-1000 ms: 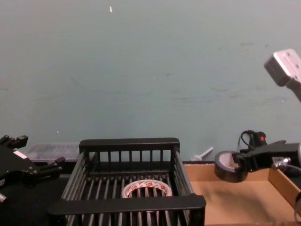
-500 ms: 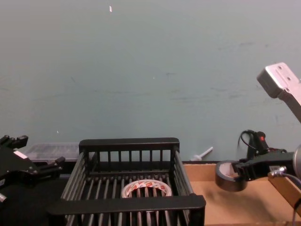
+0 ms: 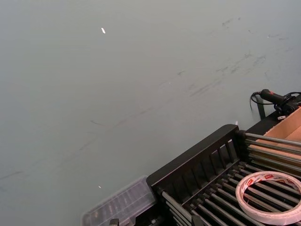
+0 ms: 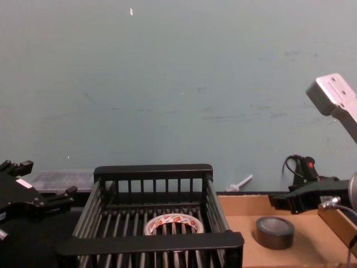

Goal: Pick up the white tape and place it into the black box , Pick up the silver tape and place it into the brown box.

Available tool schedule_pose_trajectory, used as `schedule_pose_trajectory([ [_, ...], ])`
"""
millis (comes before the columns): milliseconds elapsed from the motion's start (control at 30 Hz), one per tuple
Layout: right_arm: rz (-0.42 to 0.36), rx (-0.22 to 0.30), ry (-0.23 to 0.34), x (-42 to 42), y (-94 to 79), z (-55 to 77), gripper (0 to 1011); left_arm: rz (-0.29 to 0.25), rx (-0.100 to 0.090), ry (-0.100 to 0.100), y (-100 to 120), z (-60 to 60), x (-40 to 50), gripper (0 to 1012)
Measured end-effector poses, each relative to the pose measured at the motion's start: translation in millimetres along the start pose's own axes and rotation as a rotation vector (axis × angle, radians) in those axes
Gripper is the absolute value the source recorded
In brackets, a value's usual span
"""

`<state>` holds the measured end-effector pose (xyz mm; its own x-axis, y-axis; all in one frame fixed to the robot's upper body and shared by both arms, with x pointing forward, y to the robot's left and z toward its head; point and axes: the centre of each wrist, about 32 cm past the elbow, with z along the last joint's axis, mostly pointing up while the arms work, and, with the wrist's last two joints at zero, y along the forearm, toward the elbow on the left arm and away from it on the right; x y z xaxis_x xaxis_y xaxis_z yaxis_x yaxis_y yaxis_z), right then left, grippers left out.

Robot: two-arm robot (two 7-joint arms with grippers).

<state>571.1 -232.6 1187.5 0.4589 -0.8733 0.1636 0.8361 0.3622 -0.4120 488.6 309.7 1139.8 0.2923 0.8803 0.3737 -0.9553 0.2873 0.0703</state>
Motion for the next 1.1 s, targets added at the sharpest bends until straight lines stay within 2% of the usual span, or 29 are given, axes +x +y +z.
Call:
schedule_pose_trajectory([
  [67,0.000,0.000,0.000,0.1,-0.1,0.0,524,0.000,0.000,0.000,0.0,0.0,0.0,1001],
  [100,0.000,0.000,0.000,0.1,-0.1,0.0,524,0.000,0.000,0.000,0.0,0.0,0.0,1001],
  [267,0.000,0.001,0.001,0.2,-0.3,-0.1,728,0.000,0.000,0.000,0.0,0.0,0.0,1001],
  [300,0.000,0.001,0.001,0.2,-0.3,-0.1,728,0.000,0.000,0.000,0.0,0.0,0.0,1001],
  [333,0.001,0.001,0.001,0.2,-0.3,-0.1,786,0.000,0.000,0.000,0.0,0.0,0.0,1001],
  [367,0.001,0.001,0.001,0.2,-0.4,-0.1,786,0.000,0.000,0.000,0.0,0.0,0.0,1002],
  [400,0.001,0.001,0.001,0.3,-0.4,-0.1,839,0.000,0.000,0.000,0.0,0.0,0.0,1001],
  [567,0.001,0.001,0.001,0.2,-0.5,-0.2,969,0.000,0.000,0.000,0.0,0.0,0.0,1001],
  [633,0.001,0.001,0.001,0.2,-0.5,-0.2,1002,0.000,0.000,0.000,0.0,0.0,0.0,1001],
  [1100,0.001,0.001,0.001,0.2,-0.5,-0.2,1002,0.000,0.000,0.000,0.0,0.0,0.0,1002],
])
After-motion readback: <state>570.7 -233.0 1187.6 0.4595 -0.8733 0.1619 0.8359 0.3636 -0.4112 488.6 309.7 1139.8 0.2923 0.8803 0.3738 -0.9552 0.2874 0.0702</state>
